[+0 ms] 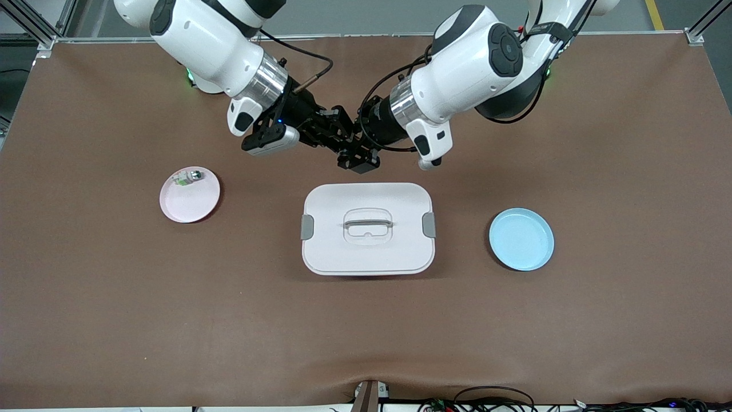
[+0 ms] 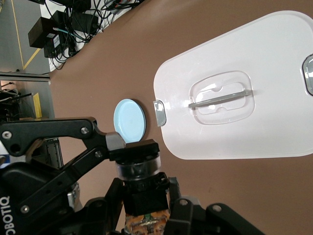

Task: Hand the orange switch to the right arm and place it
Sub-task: 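Open the left gripper and withdraw it while the right gripper carries switch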

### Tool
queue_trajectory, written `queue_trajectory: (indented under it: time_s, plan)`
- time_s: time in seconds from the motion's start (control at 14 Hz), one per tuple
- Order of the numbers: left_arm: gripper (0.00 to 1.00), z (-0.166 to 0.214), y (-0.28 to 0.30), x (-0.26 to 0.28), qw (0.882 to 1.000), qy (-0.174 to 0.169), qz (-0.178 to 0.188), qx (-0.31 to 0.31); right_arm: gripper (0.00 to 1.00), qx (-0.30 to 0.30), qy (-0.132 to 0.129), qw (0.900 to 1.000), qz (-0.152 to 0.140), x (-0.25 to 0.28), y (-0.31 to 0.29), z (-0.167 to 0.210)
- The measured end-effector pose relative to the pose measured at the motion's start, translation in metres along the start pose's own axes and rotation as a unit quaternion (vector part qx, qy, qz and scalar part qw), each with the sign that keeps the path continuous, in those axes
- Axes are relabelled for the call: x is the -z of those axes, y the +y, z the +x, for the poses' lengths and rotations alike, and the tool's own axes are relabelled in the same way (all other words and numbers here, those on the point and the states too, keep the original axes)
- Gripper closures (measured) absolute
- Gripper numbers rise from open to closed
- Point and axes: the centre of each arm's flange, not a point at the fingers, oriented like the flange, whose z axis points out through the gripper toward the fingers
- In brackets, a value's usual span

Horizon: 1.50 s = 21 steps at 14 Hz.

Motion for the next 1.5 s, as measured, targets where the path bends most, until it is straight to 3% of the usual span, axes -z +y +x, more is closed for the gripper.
queue_trajectory:
  time_s: [0.64,0.86,1.0,1.22,1.5]
  plan:
    - [0.27,0.000,0.000,0.000,1.000,0.000,0.000,0.000,0.59,0.000,0.000,1.000,0.000,0.000,0.000,0.000]
    - [0.02,0.000,0.002,0.003,1.000,-0.002,-0.003,0.000,0.59,0.001,-0.001,1.000,-0.003,-0.001,0.002,0.001]
    - [0.00,-0.001,0.003,0.005,1.000,-0.003,-0.005,0.000,0.59,0.011,-0.003,1.000,-0.008,0.000,0.006,0.004]
    - [0.00,-0.001,0.007,0.012,1.000,-0.004,-0.011,0.001,0.59,0.085,-0.032,0.995,-0.031,0.004,0.026,0.017]
    - [0.00,0.000,0.012,0.058,1.000,-0.002,-0.028,0.000,0.59,0.186,-0.077,0.977,-0.070,0.022,0.071,0.048]
